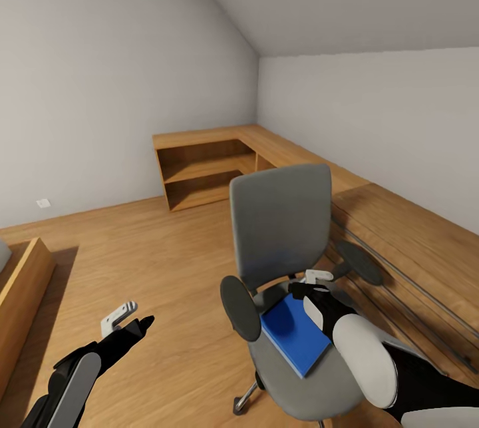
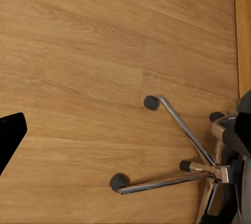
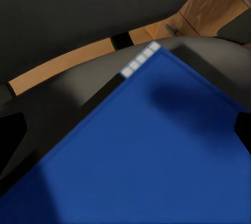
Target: In the bedroom, organize the workspace by keeping the computer under the desk, ensuring the monitor is on the desk, placing the keyboard on the desk next to the monitor, placing the mouse on the desk next to the keyboard, moving the folder from the swivel chair onto the desk next to the mouse, stacking the notebook on top of the folder with the pen on top of the notebook, and positioning the swivel chair next to the desk.
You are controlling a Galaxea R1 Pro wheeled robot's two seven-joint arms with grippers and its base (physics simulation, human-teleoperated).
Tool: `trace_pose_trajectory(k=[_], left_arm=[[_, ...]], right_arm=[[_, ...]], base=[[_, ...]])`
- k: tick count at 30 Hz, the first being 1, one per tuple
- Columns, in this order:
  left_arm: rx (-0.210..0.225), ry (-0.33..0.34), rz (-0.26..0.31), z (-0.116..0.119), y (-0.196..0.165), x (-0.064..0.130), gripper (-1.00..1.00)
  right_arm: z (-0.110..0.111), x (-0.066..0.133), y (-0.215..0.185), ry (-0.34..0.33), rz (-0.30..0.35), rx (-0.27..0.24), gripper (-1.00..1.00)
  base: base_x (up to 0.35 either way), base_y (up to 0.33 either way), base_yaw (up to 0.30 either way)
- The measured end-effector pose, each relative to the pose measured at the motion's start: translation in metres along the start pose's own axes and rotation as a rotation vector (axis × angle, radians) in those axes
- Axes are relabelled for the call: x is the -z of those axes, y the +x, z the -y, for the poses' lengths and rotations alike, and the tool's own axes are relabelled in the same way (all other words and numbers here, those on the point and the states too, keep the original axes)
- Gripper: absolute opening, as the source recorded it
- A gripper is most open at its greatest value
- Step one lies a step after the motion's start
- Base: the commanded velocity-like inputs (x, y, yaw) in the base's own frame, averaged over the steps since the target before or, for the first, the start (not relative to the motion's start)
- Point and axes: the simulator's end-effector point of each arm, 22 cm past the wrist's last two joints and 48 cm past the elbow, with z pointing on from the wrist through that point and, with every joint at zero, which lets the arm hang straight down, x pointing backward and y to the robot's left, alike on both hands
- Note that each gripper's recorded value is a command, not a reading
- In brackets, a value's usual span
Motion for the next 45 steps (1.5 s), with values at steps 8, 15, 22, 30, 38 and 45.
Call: trace_pose_trajectory(k=[8, 15, 22, 30, 38, 45], left_arm=[[-0.001, 0.001, -0.002, -0.005, 0.008, -0.008, 1.0], [-0.002, 0.001, -0.006, -0.005, 0.009, -0.008, 1.0], [-0.002, -0.003, -0.01, -0.007, 0.01, -0.009, 1.0], [-0.003, -0.005, -0.012, -0.008, 0.011, -0.009, 1.0], [0.001, -0.022, -0.033, -0.015, 0.021, -0.014, 1.0], [0.0, -0.026, -0.043, -0.017, 0.025, -0.016, 1.0]], right_arm=[[0.0, -0.007, 0.006, 0.0, 0.012, -0.002, 1.0], [0.0, -0.007, 0.004, 0.0, 0.021, -0.003, 1.0], [0.001, -0.007, 0.001, 0.0, 0.033, -0.004, 1.0], [0.001, -0.007, 0.001, 0.0, 0.036, -0.005, 1.0], [0.003, -0.007, 0.0, 0.002, 0.036, -0.005, 1.0], [0.003, -0.007, 0.0, 0.003, 0.036, -0.005, 1.0]], base=[[0.0, 0.0, 0.0], [0.0, 0.0, 0.0], [0.0, 0.0, 0.0], [0.0, 0.0, 0.0], [0.158, 0.0, 0.0], [0.087, 0.0, 0.0]])
